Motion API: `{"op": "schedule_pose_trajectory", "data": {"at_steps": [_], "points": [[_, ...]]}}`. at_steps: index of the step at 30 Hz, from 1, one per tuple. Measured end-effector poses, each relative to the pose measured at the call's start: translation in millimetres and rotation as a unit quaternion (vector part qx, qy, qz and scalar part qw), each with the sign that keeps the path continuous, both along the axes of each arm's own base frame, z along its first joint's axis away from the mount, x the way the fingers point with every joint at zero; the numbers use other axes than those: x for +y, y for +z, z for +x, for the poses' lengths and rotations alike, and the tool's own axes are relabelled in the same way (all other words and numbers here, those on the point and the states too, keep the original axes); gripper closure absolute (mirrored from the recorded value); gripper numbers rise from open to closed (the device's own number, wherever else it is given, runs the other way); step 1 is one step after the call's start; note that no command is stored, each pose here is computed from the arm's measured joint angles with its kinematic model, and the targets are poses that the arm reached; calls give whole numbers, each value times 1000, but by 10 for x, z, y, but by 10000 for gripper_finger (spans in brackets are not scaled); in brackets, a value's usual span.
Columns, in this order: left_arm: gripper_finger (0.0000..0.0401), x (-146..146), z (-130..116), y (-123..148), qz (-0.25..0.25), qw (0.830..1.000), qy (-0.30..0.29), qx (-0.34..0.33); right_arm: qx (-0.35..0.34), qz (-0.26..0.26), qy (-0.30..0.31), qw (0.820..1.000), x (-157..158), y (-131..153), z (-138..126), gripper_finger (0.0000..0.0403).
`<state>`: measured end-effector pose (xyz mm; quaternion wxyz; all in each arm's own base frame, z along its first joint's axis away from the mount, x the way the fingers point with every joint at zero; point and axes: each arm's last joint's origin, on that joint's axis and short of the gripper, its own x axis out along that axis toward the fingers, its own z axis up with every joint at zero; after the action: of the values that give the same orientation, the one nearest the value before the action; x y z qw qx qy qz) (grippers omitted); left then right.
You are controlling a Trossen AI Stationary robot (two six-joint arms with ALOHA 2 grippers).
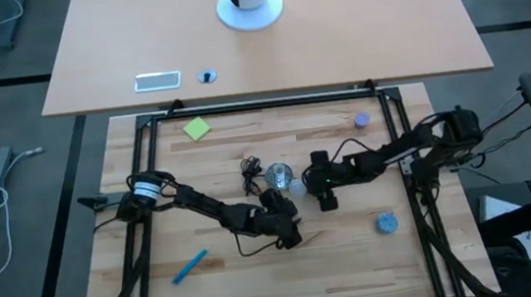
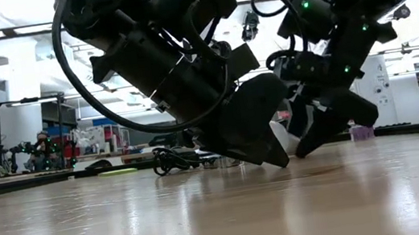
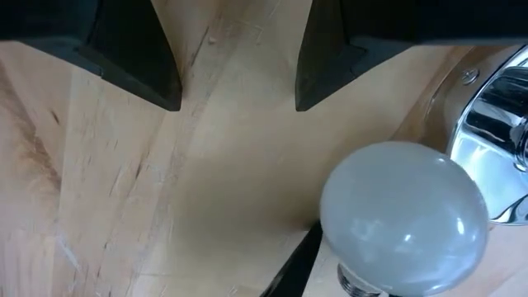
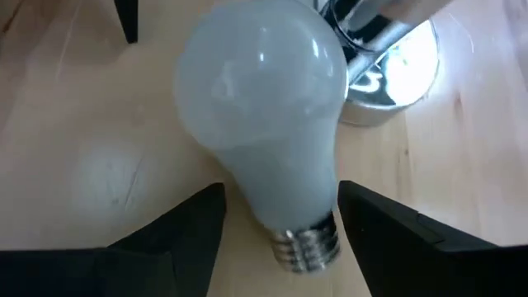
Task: Screw lightbulb
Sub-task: Insert the lightbulb into the lamp
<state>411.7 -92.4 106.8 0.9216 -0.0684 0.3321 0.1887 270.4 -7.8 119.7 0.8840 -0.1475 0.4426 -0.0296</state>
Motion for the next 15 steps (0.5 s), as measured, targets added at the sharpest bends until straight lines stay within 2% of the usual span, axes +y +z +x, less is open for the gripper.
{"op": "schedule_pose_trajectory", "data": {"at_steps": [9, 12, 15], "points": [[173, -8, 1, 15, -16, 1000, -15, 2, -7, 7, 10, 1000, -3, -20, 98, 192], [173, -28, -6, 88, -62, 996, -66, 11, -13, 26, 8, 1000, -1, 1, 127, 225], [174, -75, -64, 206, -100, 989, -108, 30, -11, 39, 7, 999, 7, 0, 125, 280]]}}
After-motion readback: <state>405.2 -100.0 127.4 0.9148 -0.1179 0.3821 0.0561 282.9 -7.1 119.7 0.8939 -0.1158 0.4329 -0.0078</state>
